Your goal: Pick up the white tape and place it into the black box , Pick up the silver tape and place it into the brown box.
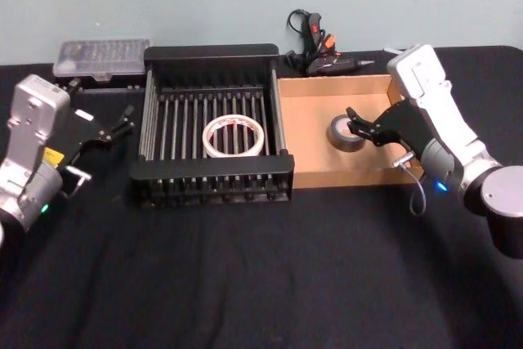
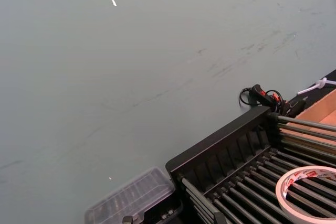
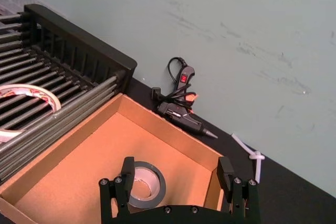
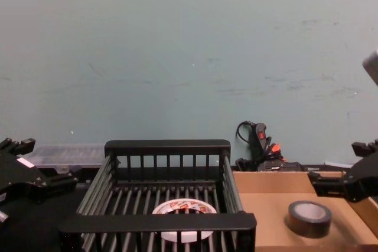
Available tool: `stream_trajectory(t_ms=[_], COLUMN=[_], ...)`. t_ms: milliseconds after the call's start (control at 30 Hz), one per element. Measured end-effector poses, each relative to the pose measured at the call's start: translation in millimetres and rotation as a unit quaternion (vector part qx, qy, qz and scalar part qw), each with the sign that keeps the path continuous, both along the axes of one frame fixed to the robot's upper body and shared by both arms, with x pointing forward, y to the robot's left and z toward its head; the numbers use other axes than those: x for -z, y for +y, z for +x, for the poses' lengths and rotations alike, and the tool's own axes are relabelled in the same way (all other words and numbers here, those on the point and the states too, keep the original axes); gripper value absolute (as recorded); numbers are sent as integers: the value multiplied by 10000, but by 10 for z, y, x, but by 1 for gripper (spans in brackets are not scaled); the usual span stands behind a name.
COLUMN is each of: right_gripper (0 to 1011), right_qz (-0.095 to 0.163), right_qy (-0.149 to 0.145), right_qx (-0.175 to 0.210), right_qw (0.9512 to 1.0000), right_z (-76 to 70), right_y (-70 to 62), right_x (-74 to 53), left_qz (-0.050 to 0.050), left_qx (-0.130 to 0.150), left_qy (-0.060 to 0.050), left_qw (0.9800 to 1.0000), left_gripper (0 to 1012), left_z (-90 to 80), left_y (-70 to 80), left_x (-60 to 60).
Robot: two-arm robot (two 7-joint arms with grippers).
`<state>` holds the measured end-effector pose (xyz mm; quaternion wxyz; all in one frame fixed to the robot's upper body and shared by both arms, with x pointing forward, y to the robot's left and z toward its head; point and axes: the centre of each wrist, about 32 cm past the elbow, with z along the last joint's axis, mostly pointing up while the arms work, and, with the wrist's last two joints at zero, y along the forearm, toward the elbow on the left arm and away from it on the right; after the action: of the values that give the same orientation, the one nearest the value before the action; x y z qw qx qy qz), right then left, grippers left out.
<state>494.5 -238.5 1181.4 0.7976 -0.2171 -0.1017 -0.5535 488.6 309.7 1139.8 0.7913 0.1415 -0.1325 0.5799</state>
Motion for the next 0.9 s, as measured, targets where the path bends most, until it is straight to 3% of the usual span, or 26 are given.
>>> stream_trajectory(t_ms=[900], right_gripper=[1000], right_qz=[5], right_qy=[-4], right_qx=[-9], right_qw=[10000], right_z=[5], right_y=[7], right_x=[-4], left_qz=[0], left_qx=[0], left_qy=[0], left_qw=[10000], left_gripper=[1000], left_z=[0], left_y=[0], left_x=[0])
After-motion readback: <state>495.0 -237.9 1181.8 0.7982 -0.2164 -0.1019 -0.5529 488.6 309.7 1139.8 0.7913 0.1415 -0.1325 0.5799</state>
